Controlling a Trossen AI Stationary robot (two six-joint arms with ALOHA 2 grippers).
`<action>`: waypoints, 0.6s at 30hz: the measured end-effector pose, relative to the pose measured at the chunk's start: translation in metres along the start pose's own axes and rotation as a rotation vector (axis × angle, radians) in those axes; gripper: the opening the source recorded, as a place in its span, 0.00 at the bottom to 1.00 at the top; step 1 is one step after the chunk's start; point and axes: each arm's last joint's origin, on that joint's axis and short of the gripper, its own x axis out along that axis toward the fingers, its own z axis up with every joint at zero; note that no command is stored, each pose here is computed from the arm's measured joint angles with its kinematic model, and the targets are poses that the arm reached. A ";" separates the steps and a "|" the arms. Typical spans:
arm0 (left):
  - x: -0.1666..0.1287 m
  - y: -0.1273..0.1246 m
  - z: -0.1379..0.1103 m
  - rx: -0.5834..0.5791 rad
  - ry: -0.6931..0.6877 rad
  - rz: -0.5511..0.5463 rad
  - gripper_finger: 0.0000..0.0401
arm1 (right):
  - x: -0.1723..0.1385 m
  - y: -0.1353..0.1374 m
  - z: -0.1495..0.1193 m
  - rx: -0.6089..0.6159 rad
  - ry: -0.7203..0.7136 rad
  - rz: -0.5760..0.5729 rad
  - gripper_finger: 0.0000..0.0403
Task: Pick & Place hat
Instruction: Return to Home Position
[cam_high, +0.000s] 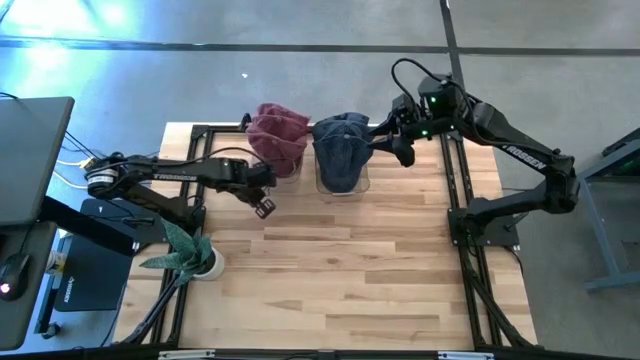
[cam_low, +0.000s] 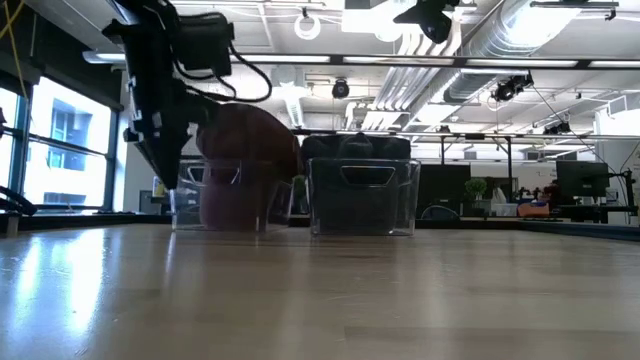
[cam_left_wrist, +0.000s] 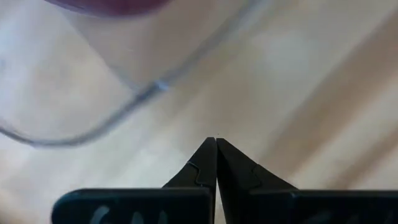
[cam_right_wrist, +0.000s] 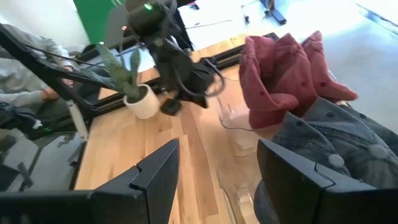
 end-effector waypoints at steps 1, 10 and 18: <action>-0.003 0.000 -0.001 -0.010 -0.003 -0.031 0.00 | 0.001 0.001 -0.001 0.000 0.005 -0.012 0.52; -0.032 -0.012 0.019 -0.013 -0.255 -0.389 0.00 | 0.023 0.021 -0.025 0.034 -0.055 0.009 0.52; -0.056 -0.025 0.040 0.065 -0.491 -0.703 0.00 | 0.001 0.051 -0.061 0.171 -0.337 0.054 0.27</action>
